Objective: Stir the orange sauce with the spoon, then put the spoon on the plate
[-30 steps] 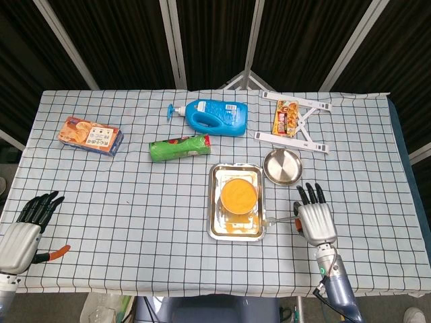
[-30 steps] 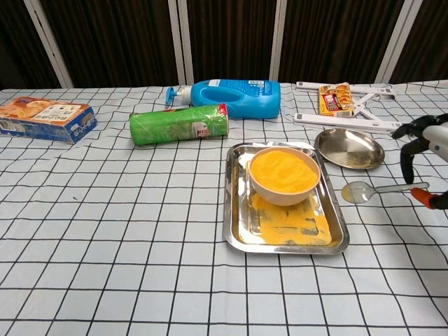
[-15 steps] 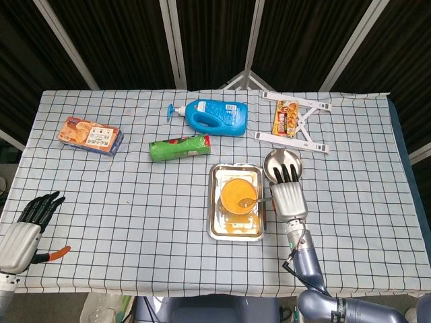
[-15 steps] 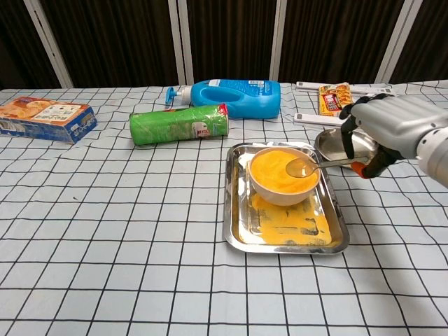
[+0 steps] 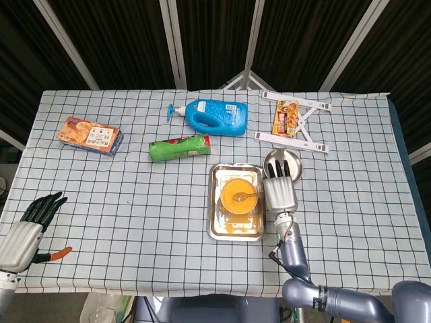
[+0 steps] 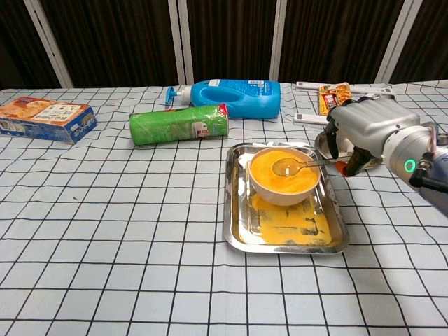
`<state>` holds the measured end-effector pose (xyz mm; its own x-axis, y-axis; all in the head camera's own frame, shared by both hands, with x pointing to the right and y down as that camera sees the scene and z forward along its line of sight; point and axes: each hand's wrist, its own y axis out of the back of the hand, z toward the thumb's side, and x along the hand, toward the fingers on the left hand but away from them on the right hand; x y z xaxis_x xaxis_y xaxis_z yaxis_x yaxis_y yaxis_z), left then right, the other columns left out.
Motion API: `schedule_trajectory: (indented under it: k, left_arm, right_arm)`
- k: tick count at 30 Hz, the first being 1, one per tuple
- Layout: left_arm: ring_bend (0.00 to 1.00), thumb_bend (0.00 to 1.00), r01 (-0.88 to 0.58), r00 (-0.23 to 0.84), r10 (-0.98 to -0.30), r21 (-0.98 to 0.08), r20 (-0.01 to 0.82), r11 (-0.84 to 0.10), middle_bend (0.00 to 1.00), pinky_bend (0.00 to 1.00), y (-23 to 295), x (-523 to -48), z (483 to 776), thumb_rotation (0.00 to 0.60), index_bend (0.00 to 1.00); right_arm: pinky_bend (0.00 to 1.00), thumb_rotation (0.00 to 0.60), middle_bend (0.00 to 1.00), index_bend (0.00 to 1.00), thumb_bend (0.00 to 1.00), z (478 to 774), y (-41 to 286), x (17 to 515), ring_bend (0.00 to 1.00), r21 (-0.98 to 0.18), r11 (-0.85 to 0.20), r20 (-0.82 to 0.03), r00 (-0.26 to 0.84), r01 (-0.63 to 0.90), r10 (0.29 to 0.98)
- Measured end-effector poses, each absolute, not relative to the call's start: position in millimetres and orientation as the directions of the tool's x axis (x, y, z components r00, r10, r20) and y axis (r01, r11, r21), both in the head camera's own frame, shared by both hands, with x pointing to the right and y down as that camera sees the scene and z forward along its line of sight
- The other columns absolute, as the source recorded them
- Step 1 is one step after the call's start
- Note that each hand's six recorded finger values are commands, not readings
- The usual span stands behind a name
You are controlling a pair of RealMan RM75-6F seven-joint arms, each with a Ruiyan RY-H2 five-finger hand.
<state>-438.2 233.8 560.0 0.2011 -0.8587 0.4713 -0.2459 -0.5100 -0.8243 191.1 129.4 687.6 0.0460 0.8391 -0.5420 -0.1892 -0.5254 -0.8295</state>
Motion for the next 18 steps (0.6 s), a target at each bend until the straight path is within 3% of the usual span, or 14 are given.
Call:
schedule_trajectory:
  k: [3, 9, 18]
  left_arm:
    - [0.00, 0.00, -0.247, 0.202, -0.858, -0.823, 0.472, -0.511, 0.00, 0.00, 233.8, -438.1, 559.9, 0.600, 0.00]
    - [0.00, 0.00, -0.247, 0.203, -0.858, -0.823, 0.472, -0.511, 0.00, 0.00, 233.8, -438.0, 559.8, 0.600, 0.00]
    - [0.00, 0.00, -0.247, 0.203, -0.858, -0.824, 0.471, -0.511, 0.00, 0.00, 234.1, -437.6, 559.7, 0.600, 0.00]
  right_arm:
    - [0.00, 0.600, 0.15, 0.53, 0.45, 687.8, 128.3, 188.3, 0.00, -0.830, -0.521, -0.539, 0.046, -0.199, 0.841]
    - [0.00, 0.600, 0.15, 0.31, 0.45, 686.5, 129.1, 186.0, 0.00, -0.830, -0.517, -0.537, 0.045, -0.209, 0.843]
    - [0.00, 0.600, 0.15, 0.30, 0.45, 684.6, 134.0, 191.6, 0.00, -0.821, -0.529, -0.548, 0.034, -0.216, 0.836]
